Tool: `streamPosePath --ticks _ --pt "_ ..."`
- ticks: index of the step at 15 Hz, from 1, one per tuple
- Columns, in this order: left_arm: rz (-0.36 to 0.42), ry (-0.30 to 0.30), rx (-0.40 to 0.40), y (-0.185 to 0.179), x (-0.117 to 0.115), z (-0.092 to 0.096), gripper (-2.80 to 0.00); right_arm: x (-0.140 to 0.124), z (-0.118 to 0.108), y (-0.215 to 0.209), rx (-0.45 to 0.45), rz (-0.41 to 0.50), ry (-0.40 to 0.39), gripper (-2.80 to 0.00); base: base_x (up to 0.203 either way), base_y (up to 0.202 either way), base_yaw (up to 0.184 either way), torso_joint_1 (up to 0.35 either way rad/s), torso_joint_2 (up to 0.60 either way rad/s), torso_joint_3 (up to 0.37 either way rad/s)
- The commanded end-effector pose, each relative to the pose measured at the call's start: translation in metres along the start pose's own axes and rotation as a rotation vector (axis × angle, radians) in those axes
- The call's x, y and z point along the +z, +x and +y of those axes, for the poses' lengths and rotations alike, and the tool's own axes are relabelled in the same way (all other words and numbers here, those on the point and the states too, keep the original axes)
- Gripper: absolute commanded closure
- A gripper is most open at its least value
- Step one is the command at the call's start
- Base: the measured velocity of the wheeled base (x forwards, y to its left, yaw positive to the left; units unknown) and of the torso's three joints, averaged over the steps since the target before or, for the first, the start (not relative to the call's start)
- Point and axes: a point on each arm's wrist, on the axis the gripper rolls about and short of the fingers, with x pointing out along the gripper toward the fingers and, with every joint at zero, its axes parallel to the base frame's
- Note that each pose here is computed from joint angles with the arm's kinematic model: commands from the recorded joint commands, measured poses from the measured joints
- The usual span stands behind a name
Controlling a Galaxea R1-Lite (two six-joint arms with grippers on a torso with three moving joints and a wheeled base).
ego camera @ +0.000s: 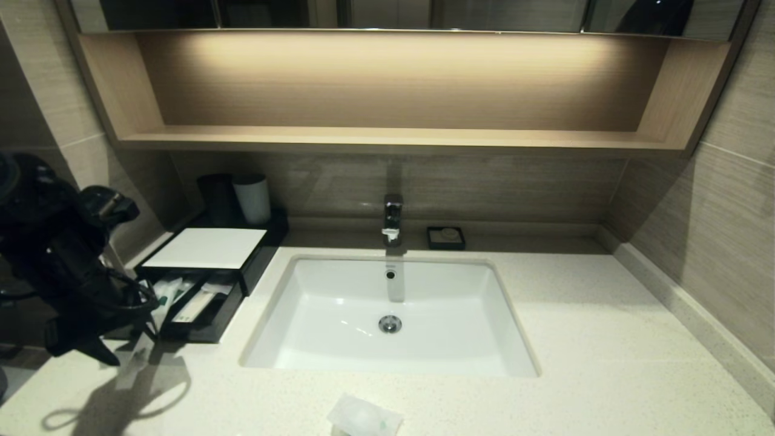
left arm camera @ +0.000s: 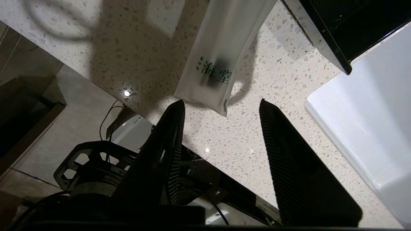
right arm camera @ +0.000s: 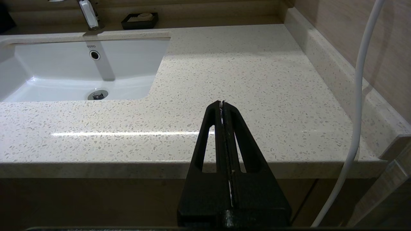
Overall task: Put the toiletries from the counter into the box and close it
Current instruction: Place the bathroom toiletry into the drawer
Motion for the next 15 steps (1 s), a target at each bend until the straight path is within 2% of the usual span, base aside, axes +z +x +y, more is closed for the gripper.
streamPosePath --ticks 1,7,15 --pt "0.008 -0.005 0.005 0.003 0.002 0.000 -2.80 0.000 0.000 0.000 0.000 0.000 0.000 0.00 0.000 0.000 0.000 0.000 0.00 0.000" --pt "0.032 -0.032 0.024 0.020 0.014 0.003 -2.80 0.000 0.000 0.000 0.000 0.001 0.000 0.00 0.000 0.000 0.000 0.000 0.00 0.000" --pt "0.048 -0.032 0.028 0.026 0.017 0.003 -2.80 0.000 0.000 0.000 0.000 0.002 0.000 0.00 0.000 0.000 0.000 0.000 0.00 0.000"
